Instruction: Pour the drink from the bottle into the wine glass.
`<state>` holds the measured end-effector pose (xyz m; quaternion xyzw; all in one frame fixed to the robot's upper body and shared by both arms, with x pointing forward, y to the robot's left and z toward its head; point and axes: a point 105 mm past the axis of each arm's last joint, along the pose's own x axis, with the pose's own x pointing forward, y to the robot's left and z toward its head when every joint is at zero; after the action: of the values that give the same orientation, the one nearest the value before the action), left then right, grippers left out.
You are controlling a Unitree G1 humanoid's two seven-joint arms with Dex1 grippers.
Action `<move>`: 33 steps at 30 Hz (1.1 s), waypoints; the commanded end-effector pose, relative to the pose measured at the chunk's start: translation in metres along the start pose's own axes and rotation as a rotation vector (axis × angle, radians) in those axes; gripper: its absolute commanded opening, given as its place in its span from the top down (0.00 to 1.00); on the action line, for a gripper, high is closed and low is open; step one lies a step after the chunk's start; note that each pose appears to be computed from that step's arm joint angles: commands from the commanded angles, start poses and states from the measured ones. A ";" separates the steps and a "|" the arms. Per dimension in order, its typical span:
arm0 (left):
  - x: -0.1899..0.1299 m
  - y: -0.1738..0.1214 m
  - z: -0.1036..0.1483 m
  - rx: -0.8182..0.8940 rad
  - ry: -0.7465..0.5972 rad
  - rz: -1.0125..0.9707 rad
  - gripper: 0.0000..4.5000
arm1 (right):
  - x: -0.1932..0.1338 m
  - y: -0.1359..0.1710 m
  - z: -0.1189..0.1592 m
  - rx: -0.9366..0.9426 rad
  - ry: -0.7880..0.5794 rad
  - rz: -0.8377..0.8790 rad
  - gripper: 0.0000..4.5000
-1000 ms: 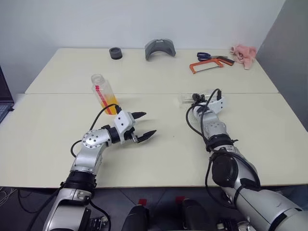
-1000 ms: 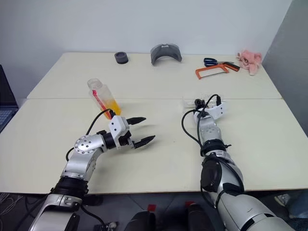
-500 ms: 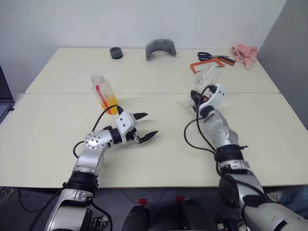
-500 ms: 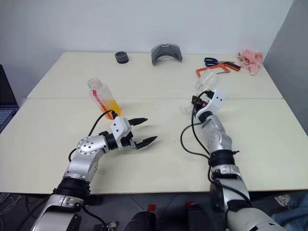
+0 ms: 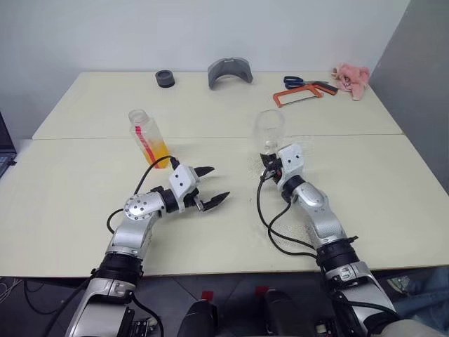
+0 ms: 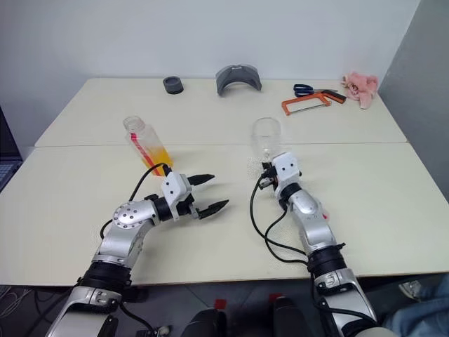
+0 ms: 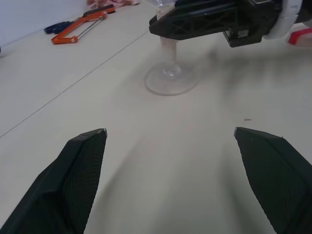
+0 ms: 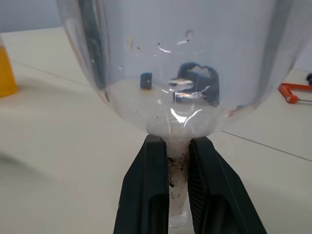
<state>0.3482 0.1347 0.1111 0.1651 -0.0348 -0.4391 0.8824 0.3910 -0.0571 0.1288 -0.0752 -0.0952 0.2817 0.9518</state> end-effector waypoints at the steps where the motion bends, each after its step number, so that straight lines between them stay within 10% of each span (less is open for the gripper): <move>1: -0.012 0.014 0.014 0.006 -0.040 0.078 0.00 | 0.011 0.010 0.024 0.024 -0.099 0.067 0.95; 22: -0.042 0.024 0.040 -0.011 -0.059 0.165 0.00 | 0.035 0.043 0.015 0.017 -0.065 0.260 0.95; 33: -0.034 0.024 0.064 -0.006 -0.125 0.170 0.00 | 0.032 0.043 0.018 0.034 -0.075 0.279 0.04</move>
<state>0.3345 0.1589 0.1639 0.1319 -0.0708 -0.3774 0.9139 0.3927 -0.0038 0.1260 -0.0684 -0.0856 0.4120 0.9046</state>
